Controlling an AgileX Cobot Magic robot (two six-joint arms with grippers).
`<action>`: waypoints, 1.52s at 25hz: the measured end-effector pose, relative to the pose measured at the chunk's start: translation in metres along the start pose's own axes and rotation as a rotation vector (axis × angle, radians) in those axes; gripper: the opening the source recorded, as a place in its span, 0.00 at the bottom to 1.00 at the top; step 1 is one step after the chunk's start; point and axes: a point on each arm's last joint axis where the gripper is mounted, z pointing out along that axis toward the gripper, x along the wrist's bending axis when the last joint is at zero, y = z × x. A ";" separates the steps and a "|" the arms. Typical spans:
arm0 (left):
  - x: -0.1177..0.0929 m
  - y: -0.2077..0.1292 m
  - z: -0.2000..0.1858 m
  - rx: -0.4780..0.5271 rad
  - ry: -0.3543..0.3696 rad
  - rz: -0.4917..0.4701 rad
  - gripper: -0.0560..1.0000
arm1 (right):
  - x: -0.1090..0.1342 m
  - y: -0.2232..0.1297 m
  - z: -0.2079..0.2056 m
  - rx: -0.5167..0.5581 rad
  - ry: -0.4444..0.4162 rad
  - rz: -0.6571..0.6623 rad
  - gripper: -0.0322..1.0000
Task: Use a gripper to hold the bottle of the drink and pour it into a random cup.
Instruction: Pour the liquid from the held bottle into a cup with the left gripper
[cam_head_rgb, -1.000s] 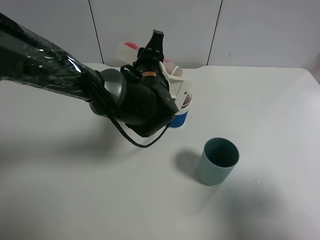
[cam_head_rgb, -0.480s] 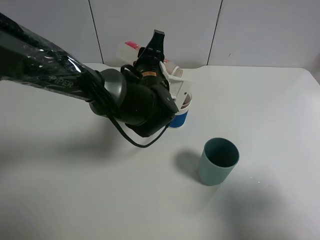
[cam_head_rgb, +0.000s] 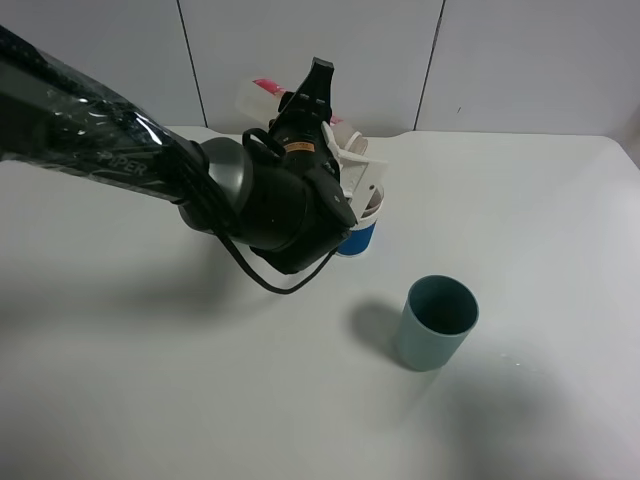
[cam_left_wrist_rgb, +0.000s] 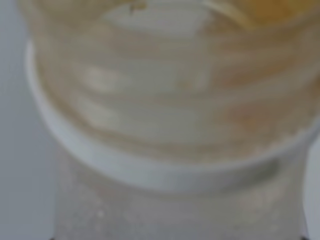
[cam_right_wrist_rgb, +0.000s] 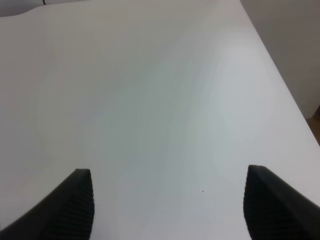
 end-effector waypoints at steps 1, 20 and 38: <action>0.000 0.000 0.000 -0.001 0.001 0.008 0.40 | 0.000 0.000 0.000 0.000 0.000 0.000 0.65; 0.000 0.000 0.000 -0.002 0.004 0.036 0.40 | 0.000 0.000 0.000 0.000 0.000 0.000 0.65; 0.000 0.000 0.000 -0.002 0.004 0.067 0.40 | 0.000 0.000 0.000 0.000 0.000 0.000 0.65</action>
